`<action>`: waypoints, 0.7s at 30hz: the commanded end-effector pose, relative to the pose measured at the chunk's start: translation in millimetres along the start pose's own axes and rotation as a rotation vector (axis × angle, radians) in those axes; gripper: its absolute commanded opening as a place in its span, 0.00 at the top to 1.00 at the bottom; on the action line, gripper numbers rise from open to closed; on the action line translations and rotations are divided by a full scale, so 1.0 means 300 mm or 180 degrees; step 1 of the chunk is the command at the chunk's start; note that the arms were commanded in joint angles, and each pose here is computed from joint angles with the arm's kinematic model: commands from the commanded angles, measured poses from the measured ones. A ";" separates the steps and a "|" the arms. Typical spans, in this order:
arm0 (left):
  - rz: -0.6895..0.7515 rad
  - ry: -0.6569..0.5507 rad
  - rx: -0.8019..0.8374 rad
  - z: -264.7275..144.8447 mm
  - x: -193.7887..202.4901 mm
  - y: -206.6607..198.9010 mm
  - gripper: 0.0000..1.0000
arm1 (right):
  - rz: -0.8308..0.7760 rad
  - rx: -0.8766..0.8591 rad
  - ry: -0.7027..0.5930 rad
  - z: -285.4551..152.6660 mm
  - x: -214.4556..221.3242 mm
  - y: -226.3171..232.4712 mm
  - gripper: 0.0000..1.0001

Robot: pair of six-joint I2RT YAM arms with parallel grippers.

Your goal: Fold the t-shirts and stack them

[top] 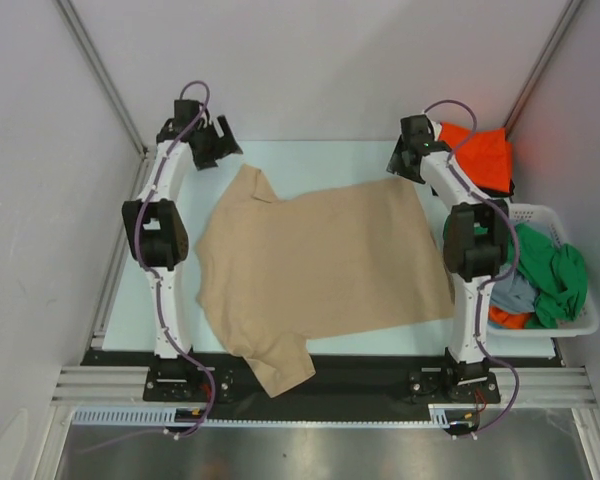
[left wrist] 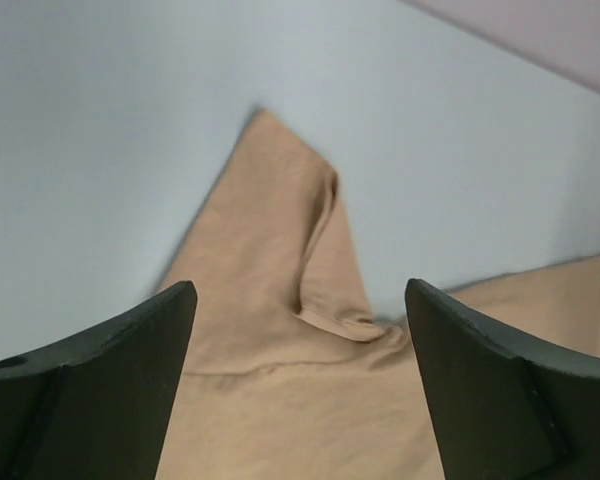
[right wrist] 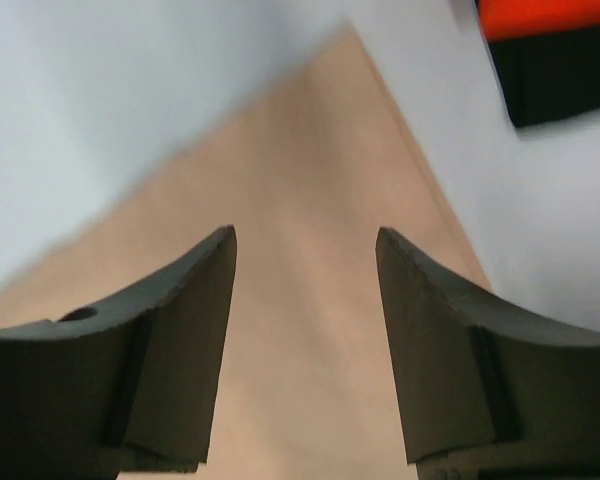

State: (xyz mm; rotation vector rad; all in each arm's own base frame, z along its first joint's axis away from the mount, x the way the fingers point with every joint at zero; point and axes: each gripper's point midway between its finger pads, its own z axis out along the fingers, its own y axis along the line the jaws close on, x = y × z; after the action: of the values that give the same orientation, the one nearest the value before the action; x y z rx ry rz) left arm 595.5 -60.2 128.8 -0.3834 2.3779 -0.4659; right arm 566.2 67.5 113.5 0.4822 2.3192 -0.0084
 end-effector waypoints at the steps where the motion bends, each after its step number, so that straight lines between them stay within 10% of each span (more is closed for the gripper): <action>1: 0.0247 -0.0425 0.0054 -0.273 -0.090 -0.141 0.09 | 0.0131 -0.0382 -0.0500 -0.304 -0.122 0.058 0.37; 9: 0.0265 -0.0481 -0.0165 -0.597 0.173 -0.058 0.12 | 0.0002 -0.0475 -0.0099 -0.488 0.240 -0.010 0.36; 21: 0.0541 0.0266 0.0284 -0.938 1.041 -0.094 0.12 | 0.0279 -0.0875 0.0116 -0.767 0.650 -0.135 0.34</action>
State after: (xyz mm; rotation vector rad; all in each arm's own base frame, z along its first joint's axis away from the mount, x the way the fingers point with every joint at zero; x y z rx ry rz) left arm 224.2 -139.5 192.1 -0.0037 2.3490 -0.4697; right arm 282.6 124.0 133.1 0.3755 2.3267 0.2799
